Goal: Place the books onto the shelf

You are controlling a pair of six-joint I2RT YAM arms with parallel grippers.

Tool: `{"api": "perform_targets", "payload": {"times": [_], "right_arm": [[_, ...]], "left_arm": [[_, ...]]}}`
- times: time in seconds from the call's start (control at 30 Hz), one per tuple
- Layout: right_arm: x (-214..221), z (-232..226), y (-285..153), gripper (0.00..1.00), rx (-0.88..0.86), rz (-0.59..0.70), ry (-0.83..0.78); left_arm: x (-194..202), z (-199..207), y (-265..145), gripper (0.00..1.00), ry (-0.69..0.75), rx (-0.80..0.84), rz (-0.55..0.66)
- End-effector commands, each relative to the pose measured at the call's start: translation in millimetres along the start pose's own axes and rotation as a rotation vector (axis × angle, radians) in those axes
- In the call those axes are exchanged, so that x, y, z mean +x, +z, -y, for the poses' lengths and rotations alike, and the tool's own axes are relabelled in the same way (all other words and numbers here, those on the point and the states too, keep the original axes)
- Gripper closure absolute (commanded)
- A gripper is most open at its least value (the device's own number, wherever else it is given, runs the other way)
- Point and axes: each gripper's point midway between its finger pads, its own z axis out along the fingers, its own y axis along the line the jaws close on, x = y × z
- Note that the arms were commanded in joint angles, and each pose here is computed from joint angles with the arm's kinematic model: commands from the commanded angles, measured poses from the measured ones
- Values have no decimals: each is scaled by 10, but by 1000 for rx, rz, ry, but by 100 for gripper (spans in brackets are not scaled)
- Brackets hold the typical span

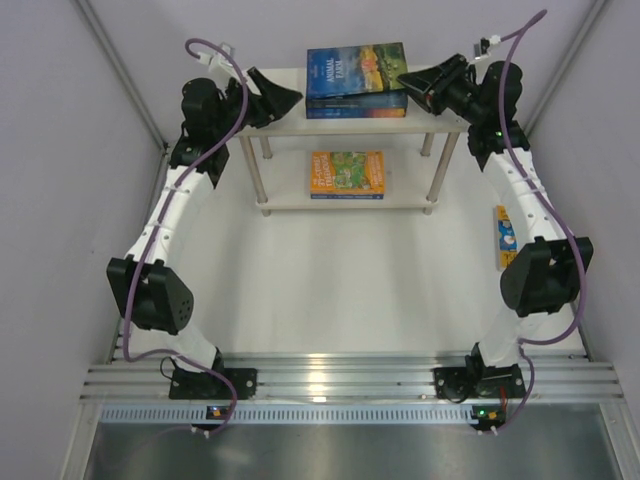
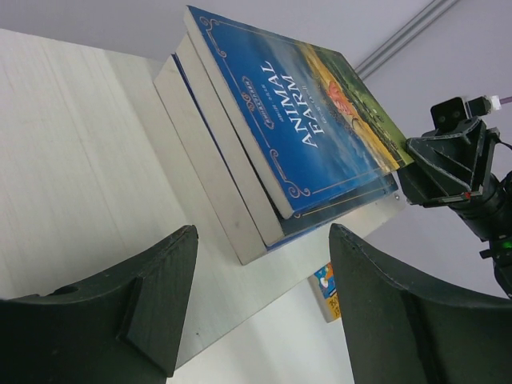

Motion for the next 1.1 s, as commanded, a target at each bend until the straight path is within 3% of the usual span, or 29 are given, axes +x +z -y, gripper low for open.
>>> {"api": "perform_targets", "payload": {"times": [0.0,0.03,0.13,0.47,0.7,1.07], "right_arm": [[-31,-255,-62,74,-20,30,-103],[-39,-271,-73,67,-17,32,-113],[-60,-234,-101,61,23,32,-147],[-112,-233,-178,61,71,52,-198],[-87,-239,-165,79,65,36,-201],[-74,-394,-278,91,47,50,-211]], "left_arm": [[-104,51,44,28,31,39,31],[-102,48,47,28,27,38,30],[-82,33,64,28,23,40,23],[-81,23,83,28,22,42,23],[-80,29,82,29,23,45,21],[-101,53,62,29,25,47,24]]}}
